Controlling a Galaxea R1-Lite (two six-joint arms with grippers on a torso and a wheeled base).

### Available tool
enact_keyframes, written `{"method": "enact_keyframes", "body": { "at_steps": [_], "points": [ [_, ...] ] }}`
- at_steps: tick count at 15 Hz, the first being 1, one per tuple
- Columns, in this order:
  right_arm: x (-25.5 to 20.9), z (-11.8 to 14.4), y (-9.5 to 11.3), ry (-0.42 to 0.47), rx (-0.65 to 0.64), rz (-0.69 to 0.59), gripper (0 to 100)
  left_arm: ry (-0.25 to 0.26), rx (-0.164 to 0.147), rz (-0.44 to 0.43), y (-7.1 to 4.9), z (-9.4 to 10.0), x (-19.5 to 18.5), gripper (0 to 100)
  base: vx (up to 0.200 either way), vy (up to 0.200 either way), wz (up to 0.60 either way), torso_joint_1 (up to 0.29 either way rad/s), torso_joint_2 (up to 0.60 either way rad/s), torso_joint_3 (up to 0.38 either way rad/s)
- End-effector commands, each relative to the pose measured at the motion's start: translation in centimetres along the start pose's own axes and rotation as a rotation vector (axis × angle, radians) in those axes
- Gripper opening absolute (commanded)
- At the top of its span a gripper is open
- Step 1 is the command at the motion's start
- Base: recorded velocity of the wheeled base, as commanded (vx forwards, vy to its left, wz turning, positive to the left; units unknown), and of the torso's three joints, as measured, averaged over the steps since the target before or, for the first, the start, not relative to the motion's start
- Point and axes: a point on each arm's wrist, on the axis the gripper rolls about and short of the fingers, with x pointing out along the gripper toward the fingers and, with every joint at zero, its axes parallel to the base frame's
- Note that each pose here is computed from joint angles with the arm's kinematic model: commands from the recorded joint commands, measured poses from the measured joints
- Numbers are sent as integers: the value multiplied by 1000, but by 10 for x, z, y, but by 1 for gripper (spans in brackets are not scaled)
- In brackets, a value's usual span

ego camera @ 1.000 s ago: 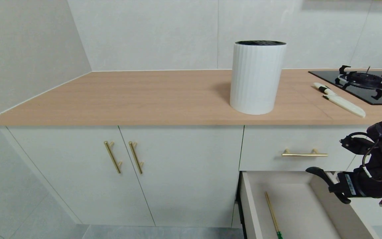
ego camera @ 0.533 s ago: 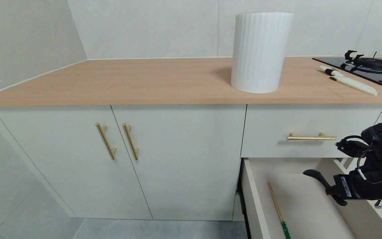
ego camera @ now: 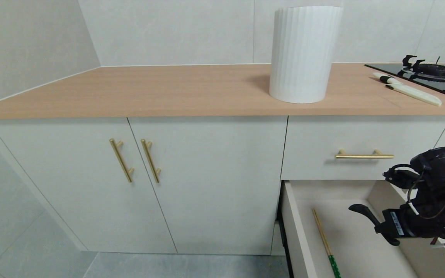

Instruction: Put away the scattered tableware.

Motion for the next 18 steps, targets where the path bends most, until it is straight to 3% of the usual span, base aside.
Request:
{"method": "enact_keyframes", "body": {
  "at_steps": [1, 5, 8, 18],
  "points": [
    [34, -2, -1, 111, 1, -5, 0, 0, 0, 0, 0, 0, 0, 100, 0, 0, 0, 0, 0, 0],
    [96, -9, -10, 181, 15, -80, 0, 0, 0, 0, 0, 0, 0, 100, 0, 0, 0, 0, 0, 0],
    [132, -22, -14, 146, 8, -88, 0, 0, 0, 0, 0, 0, 0, 100, 0, 0, 0, 0, 0, 0],
    [146, -22, -18, 86, 16, -88, 0, 0, 0, 0, 0, 0, 0, 100, 0, 0, 0, 0, 0, 0]
  ]
}}
